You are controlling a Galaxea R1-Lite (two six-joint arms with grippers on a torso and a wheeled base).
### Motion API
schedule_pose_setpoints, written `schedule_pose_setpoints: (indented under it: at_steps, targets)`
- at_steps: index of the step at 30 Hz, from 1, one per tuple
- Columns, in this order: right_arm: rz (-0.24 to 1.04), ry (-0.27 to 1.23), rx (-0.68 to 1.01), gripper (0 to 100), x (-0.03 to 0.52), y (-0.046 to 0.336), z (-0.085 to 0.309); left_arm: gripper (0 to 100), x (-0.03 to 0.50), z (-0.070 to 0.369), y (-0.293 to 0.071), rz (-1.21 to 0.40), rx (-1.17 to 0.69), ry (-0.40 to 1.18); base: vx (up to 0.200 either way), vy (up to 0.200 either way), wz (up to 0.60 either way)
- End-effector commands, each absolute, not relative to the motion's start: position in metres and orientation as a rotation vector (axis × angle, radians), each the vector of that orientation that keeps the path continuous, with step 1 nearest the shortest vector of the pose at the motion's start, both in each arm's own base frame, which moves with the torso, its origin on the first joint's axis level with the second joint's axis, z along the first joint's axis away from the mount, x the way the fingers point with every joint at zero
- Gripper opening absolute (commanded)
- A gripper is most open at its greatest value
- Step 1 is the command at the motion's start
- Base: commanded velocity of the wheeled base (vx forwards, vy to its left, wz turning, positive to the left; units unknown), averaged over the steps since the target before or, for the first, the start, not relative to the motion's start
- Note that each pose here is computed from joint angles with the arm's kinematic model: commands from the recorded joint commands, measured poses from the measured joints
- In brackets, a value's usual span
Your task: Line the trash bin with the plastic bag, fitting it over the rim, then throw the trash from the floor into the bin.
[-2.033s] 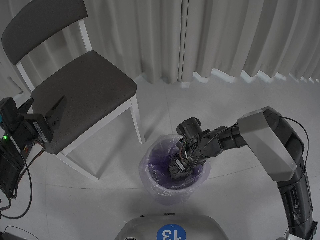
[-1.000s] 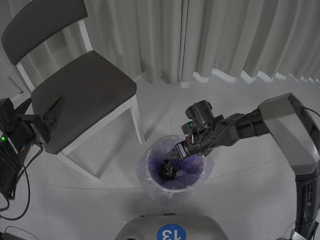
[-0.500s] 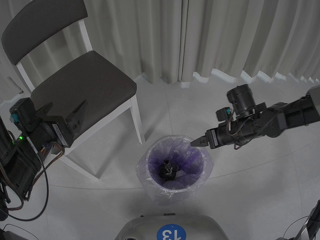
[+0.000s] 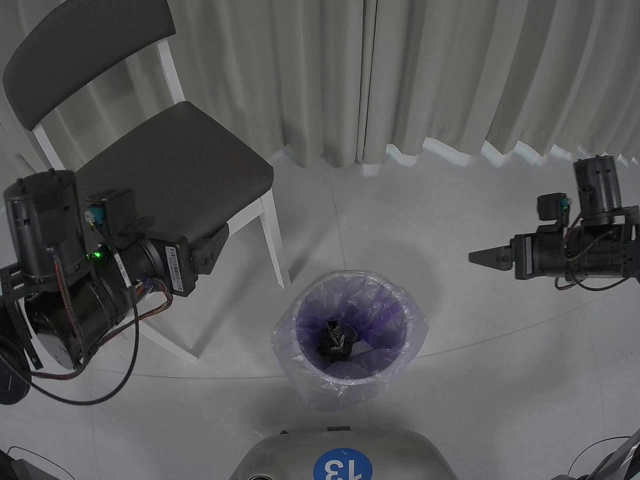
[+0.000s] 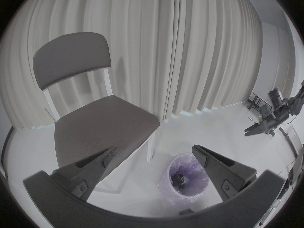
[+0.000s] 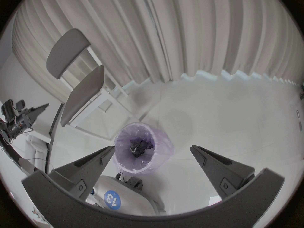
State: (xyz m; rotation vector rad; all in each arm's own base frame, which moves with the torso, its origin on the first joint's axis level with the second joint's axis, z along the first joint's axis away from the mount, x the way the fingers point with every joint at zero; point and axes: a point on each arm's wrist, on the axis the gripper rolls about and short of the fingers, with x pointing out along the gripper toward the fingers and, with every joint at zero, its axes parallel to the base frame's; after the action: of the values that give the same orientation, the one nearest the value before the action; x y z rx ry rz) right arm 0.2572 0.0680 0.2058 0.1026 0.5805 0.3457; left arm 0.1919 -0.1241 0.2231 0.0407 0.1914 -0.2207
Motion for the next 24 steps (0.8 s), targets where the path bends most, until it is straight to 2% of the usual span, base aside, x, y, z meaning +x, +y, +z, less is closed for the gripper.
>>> schedule_pose_setpoints:
  at_steps: [1,5,9,12,18,24]
  targets:
    - [0.274,0.512,0.113,100,0.239,0.049,0.22,100,0.203,0.206,-0.129,-0.206,0.076,0.285,0.0,0.0,0.0]
    - [0.163,0.471,0.105,100,0.238,0.045,0.215,100,0.207,0.188,-0.132,-0.202,0.129,0.413,0.0,0.0,0.0]
    - [0.172,0.398,0.11,100,0.226,0.043,0.207,100,0.21,0.173,-0.137,-0.219,0.14,0.475,0.0,0.0,0.0]
    - [0.189,0.353,0.11,100,0.216,0.042,0.197,100,0.212,0.143,-0.144,-0.259,0.188,0.588,0.0,0.0,0.0]
    - [0.22,0.419,0.114,100,0.222,0.042,0.182,100,0.229,0.09,-0.167,-0.282,0.212,0.747,0.0,0.0,0.0]
    - [0.226,0.53,0.104,100,0.242,0.047,0.154,100,0.247,0.045,-0.184,-0.273,0.168,0.755,0.0,0.0,0.0]
